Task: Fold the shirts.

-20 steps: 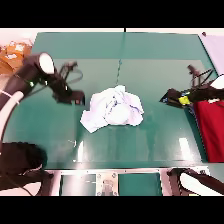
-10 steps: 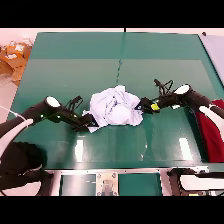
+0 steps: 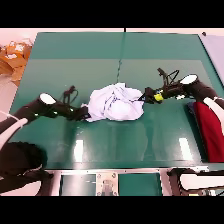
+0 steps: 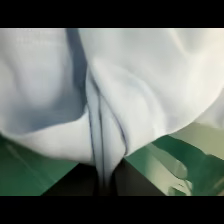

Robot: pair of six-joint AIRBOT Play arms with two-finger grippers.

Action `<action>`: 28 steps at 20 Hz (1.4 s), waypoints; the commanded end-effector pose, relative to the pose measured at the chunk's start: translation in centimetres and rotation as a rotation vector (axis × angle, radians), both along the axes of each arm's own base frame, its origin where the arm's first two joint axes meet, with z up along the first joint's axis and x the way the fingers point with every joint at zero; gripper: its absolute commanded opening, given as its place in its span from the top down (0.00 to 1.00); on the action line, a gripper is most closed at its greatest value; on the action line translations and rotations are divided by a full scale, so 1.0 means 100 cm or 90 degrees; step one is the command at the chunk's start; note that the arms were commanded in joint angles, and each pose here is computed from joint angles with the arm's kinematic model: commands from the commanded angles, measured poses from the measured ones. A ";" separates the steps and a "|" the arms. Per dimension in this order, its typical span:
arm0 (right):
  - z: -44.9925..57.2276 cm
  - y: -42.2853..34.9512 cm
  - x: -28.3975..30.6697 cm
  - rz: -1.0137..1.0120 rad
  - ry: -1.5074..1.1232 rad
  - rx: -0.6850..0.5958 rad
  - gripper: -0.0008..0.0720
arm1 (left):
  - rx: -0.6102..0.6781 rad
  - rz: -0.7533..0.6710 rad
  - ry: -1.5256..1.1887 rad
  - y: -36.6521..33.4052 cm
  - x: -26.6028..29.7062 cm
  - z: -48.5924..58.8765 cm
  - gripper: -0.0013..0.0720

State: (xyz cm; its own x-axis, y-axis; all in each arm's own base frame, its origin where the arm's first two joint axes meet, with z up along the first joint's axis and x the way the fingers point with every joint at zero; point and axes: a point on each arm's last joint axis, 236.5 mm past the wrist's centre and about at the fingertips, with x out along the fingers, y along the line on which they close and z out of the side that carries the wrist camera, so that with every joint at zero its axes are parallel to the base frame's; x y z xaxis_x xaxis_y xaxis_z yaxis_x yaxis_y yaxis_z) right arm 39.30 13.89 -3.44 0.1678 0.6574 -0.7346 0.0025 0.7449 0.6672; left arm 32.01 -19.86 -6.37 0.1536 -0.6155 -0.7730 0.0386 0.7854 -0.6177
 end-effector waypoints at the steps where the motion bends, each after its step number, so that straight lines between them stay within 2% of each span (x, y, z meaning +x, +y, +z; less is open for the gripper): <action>1: 0.002 -0.029 -0.004 0.006 0.016 -0.022 0.97 | 0.119 0.017 -0.068 0.059 0.021 0.030 0.94; 4: -0.025 -0.039 -0.032 0.029 0.066 -0.051 0.97 | 0.171 0.023 -0.067 0.097 0.014 0.041 0.94; 8: -0.040 -0.027 -0.053 0.054 0.088 -0.038 0.97 | 0.166 -0.016 -0.050 0.097 0.001 0.040 0.94; 9: -0.040 -0.024 -0.054 0.056 0.088 -0.036 0.95 | 0.165 -0.016 -0.051 0.097 0.001 0.040 0.94; 10: -0.039 -0.022 -0.052 0.057 0.085 -0.035 0.85 | 0.164 -0.016 -0.052 0.097 0.001 0.040 0.94; 11: -0.038 -0.022 -0.050 0.055 0.081 -0.033 0.84 | 0.165 -0.017 -0.052 0.097 0.001 0.040 0.94; 14: -0.032 -0.022 -0.043 0.054 0.069 -0.033 0.89 | 0.164 -0.018 -0.053 0.097 0.001 0.040 0.94; 15: -0.031 -0.021 -0.042 0.052 0.067 -0.029 0.97 | 0.164 -0.018 -0.053 0.097 0.001 0.040 0.94; 18: -0.017 -0.021 -0.034 0.050 0.055 -0.023 0.97 | 0.167 -0.017 -0.068 0.097 0.008 0.048 0.94; 21: 0.063 -0.024 -0.001 0.061 -0.035 -0.019 0.97 | 0.196 -0.025 -0.195 0.104 0.044 0.132 0.94; 24: 0.226 -0.032 0.030 0.036 -0.285 -0.049 0.97 | 0.205 -0.034 -0.408 0.101 0.060 0.290 0.94; 26: 0.357 -0.039 0.014 -0.002 -0.496 -0.079 0.97 | 0.200 -0.032 -0.559 0.095 0.043 0.397 0.94; 28: 0.469 -0.044 -0.033 -0.048 -0.682 -0.103 0.97 | 0.208 -0.017 -0.701 0.095 0.011 0.487 0.94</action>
